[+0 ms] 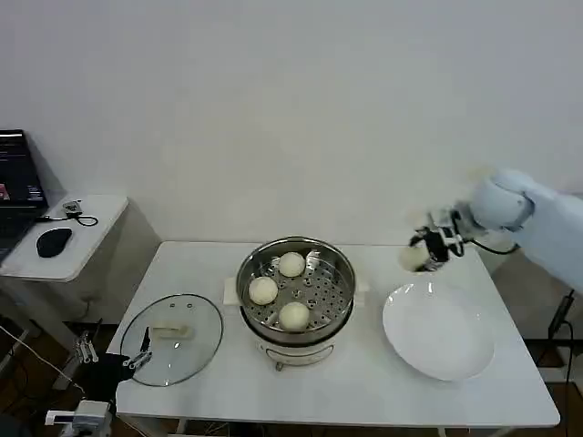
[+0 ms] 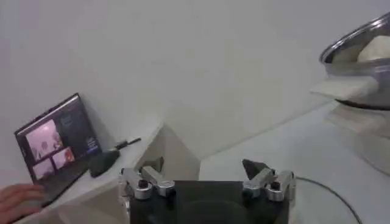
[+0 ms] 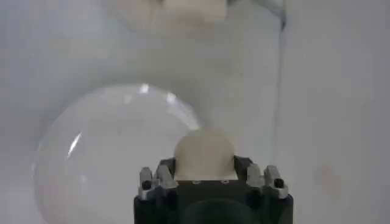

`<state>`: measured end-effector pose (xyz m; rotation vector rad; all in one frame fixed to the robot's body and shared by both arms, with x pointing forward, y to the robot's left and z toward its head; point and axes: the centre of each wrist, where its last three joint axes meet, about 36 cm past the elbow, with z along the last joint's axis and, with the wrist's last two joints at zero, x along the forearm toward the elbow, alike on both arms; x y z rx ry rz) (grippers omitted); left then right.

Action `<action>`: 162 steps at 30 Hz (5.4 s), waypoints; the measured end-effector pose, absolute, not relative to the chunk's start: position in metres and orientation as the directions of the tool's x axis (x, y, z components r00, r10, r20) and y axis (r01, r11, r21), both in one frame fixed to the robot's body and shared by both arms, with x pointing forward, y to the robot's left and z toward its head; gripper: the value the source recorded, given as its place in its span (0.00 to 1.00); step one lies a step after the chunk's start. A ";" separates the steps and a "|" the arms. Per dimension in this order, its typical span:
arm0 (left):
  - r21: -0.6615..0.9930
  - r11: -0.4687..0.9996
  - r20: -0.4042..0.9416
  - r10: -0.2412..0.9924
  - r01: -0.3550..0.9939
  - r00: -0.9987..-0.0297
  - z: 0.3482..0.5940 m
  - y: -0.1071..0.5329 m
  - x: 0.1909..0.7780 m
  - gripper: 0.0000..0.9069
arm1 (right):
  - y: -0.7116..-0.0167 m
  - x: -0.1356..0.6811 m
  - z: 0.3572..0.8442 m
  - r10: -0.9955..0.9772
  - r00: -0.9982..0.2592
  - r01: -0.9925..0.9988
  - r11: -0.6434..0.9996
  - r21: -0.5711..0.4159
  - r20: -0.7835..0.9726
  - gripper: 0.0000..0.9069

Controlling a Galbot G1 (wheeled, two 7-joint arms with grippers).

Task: Take steamed baozi put them in steamer then cover it.

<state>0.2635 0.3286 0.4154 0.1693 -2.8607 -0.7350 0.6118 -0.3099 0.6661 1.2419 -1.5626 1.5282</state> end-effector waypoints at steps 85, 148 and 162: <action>0.460 0.883 0.135 -0.175 -0.095 -0.975 0.417 0.326 0.264 1.00 | -0.186 0.562 0.629 -0.447 -0.580 -0.805 0.188 -0.562 0.681 1.00; 0.985 -0.054 0.165 0.041 0.162 -0.986 0.290 0.376 0.345 1.00 | -0.381 0.243 0.360 0.168 -0.983 0.148 0.964 -0.223 0.073 1.00; 0.987 -0.056 0.151 0.046 0.148 -0.988 0.282 0.374 0.384 0.00 | -0.381 0.232 0.352 0.184 -0.979 0.158 0.958 -0.239 0.091 1.00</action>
